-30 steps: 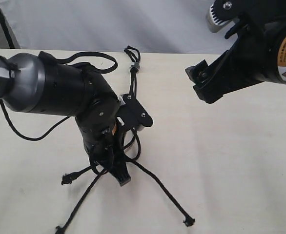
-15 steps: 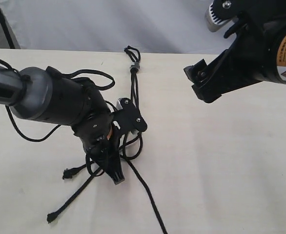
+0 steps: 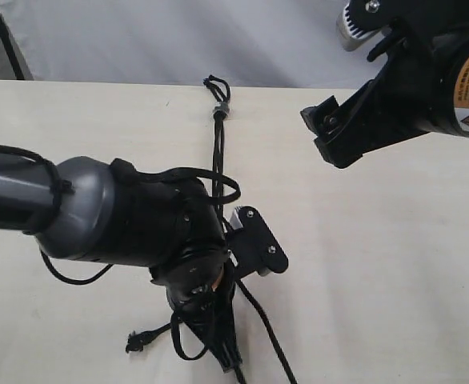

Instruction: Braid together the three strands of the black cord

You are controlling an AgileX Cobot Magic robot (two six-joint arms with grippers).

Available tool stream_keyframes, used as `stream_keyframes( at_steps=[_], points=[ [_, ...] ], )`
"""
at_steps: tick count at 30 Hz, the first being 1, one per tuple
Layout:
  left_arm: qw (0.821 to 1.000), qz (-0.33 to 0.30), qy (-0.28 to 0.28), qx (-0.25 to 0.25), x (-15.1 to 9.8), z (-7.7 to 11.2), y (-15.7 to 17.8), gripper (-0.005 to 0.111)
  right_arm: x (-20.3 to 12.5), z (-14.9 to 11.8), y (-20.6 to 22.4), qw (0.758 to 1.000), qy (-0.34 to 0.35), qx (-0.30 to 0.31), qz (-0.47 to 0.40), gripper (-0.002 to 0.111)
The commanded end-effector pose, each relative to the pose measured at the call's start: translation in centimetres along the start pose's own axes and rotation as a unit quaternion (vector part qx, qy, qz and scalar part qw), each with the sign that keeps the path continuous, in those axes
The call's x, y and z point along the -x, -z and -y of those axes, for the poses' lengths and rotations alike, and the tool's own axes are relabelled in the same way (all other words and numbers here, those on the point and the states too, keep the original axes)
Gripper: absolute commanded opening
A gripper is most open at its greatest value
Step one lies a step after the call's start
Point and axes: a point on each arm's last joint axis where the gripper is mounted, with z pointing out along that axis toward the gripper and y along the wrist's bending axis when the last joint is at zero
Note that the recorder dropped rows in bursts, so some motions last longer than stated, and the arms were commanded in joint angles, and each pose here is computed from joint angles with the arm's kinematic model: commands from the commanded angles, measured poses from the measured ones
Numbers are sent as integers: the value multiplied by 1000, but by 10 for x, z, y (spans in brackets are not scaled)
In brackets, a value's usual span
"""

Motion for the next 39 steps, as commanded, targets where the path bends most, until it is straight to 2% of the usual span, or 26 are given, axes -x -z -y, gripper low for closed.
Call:
stream_keyframes(
  at_steps=[1, 5, 12, 22, 23, 25, 26, 28, 29, 32, 33, 36, 37, 39],
  points=[
    [999, 39, 35, 11, -3, -14, 28, 1, -1, 2, 1, 1000, 1, -3, 4, 104],
    [999, 25, 40, 12, -16, -20, 26, 1, -1, 2, 1, 1000, 1, -3, 4, 104],
    [999, 41, 32, -7, -33, -11, -3, 1, -1, 2, 1, 1000, 1, -3, 4, 104],
    [999, 24, 35, -12, -39, -7, -17, 1, -1, 1, -1, 1000, 2, -2, 1, 104],
    [999, 24, 41, -12, -39, -7, -17, 2, -1, 1, -1, 1000, 2, -2, 1, 104],
    [998, 24, 56, -13, -39, -7, -17, 14, -1, 1, -2, 1000, 2, -2, -1, 104],
    [998, 27, 61, -14, -38, -7, -16, 24, -2, 0, -2, 1000, -2, -1, -2, 104],
    [997, 33, 70, -10, -33, -9, -9, 37, -2, 0, -3, 1000, -16, -1, -2, 104],
    [997, 40, 72, -8, -31, -11, -3, 40, -1, 0, -3, 1000, -20, 0, 0, 104],
    [989, 102, 105, 9, -31, -32, 41, 41, -1, -1, -3, 997, -72, 5, 3, 104],
    [985, 109, 128, 22, -38, -47, 58, 41, -1, -2, -3, 996, -86, 10, -1, 104],
    [972, 111, 197, 61, -69, -86, 88, 41, -2, -12, -6, 992, -110, 56, -10, 104],
    [965, 118, 223, 71, -85, -96, 92, 41, -4, -22, -10, 992, -92, 83, -26, 104],
    [954, 131, 258, 82, -106, -105, 92, 41, -6, -39, -18, 989, -68, 124, -44, 104]
  ],
)
